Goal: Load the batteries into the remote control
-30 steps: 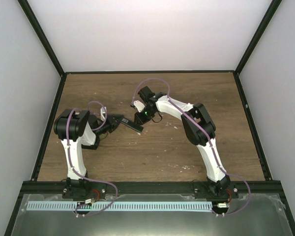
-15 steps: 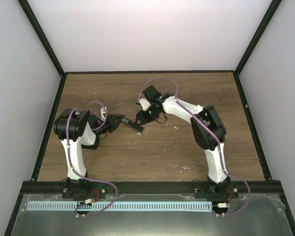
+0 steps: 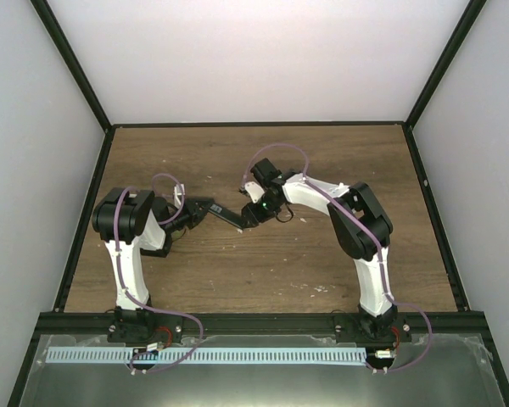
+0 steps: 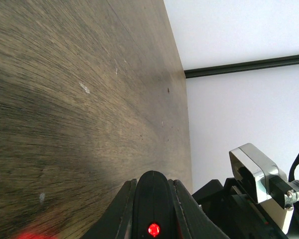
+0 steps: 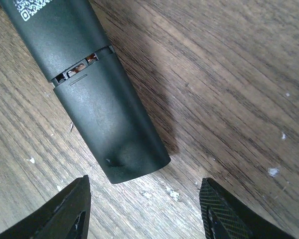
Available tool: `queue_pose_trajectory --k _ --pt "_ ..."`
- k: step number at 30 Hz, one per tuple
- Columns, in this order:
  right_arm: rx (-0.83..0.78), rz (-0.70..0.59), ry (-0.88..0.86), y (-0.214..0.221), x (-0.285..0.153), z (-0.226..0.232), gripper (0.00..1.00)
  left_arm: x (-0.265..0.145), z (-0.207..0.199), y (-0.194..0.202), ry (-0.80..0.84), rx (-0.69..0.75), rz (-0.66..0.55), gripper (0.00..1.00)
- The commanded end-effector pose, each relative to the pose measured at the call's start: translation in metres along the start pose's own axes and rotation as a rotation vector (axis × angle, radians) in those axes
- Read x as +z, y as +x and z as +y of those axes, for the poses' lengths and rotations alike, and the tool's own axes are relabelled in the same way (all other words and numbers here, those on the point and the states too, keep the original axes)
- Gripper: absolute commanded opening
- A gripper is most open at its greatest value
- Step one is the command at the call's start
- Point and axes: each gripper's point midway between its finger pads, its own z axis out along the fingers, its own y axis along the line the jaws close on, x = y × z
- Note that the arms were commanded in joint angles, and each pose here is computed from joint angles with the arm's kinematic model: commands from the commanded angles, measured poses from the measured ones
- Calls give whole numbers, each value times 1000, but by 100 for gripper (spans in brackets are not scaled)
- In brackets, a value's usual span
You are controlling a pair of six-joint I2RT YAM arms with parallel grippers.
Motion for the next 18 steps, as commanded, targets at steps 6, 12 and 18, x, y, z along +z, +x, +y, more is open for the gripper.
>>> queue_pose_trajectory --k 6,12,18 --pt "-18 -29 -37 -9 3 10 48 2 29 14 -88 -45 34 1" --pt "-35 -15 -44 -7 10 12 45 2 30 14 -90 -47 36 1" --pt "-39 5 -44 -3 18 13 41 2 30 15 -90 -48 35 1"
